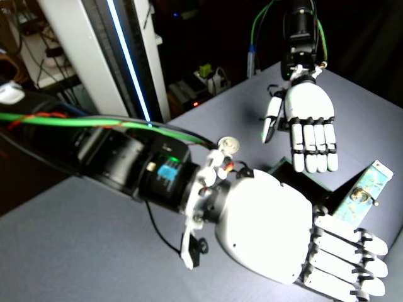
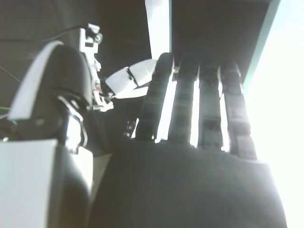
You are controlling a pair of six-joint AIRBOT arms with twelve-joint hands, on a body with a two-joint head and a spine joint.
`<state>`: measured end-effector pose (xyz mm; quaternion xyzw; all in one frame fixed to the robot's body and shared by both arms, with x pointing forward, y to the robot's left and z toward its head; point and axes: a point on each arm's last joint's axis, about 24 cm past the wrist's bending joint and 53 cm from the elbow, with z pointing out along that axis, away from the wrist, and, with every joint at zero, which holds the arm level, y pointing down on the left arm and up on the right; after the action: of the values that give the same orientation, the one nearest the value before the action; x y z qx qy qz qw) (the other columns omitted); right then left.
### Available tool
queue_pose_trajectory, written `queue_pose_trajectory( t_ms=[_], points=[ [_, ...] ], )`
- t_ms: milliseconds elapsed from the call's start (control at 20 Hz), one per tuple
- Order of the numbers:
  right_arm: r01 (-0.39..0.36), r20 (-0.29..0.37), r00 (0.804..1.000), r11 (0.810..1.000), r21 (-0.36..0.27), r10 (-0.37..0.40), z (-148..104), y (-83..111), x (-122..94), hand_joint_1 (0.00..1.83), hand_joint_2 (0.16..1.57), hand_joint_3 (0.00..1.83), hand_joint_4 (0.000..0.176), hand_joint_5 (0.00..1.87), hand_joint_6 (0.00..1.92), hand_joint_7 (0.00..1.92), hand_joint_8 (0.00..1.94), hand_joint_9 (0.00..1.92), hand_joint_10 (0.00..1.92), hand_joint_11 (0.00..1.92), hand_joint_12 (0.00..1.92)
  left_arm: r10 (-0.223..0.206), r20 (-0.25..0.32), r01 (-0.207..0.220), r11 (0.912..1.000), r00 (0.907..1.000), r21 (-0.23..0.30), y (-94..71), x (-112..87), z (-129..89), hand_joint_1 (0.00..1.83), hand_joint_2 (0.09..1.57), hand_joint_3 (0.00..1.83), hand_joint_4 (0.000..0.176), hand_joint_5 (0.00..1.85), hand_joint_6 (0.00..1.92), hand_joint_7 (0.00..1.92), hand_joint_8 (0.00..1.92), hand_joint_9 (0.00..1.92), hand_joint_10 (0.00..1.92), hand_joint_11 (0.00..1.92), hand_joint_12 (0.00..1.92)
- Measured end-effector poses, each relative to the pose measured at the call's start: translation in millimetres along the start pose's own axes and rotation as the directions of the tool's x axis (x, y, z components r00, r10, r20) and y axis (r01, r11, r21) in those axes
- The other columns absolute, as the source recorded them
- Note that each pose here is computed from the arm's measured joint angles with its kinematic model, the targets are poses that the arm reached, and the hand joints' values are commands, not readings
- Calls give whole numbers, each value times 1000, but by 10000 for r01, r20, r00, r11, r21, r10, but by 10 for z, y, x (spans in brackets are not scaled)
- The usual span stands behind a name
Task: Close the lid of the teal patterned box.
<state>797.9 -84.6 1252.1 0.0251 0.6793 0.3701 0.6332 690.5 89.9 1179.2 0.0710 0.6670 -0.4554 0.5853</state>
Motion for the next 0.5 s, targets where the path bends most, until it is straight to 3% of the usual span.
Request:
queue_pose_trajectory(
  t_ms=[100,200,250,300,350,450,500],
  points=[
    [-28,56,10000,10000,-30,28,-10,9,-16,122,1414,0,0,378,37,413,21,326,308,0,1620,-16,-2,16,10000,10000,2,0,1,-1,108,1376,8,0,0,0,0,0,0,0,0,0],
    [-34,256,9997,9999,-139,37,-61,38,-90,139,1424,0,0,498,93,571,49,318,787,24,1760,-50,-2,50,10000,10000,2,0,1,-1,107,1384,11,0,0,0,0,0,0,0,0,0],
    [-53,273,9996,9999,-162,58,-95,42,-105,121,1436,0,0,518,131,607,56,318,893,44,1758,-127,-1,127,9999,9999,1,2,2,-4,112,1388,12,0,0,0,0,0,0,0,0,0],
    [-22,304,9995,9999,-171,27,-126,35,-116,125,1447,2,0,491,280,628,64,296,975,8,1788,-171,1,171,9999,9999,5,3,4,-7,114,1392,13,0,0,0,0,0,0,0,0,0],
    [-23,353,9994,9998,-194,30,-146,37,-129,117,1453,1,0,406,545,648,83,294,1034,1,1811,-189,-3,189,9998,9998,4,5,9,-10,114,1394,14,0,0,0,0,0,0,0,0,0],
    [48,338,9994,9999,-152,-43,-235,-16,-105,86,1463,0,0,304,714,644,76,296,984,0,1771,-332,53,332,9994,9994,-48,40,26,-55,145,1394,8,0,0,0,0,0,0,0,0,0],
    [47,344,9994,9999,-164,-41,-285,-24,-100,79,1458,0,0,314,706,672,83,345,931,0,1733,-413,18,413,9991,9991,-133,62,50,-83,105,1402,10,0,0,0,0,0,0,0,0,0]
  ],
)
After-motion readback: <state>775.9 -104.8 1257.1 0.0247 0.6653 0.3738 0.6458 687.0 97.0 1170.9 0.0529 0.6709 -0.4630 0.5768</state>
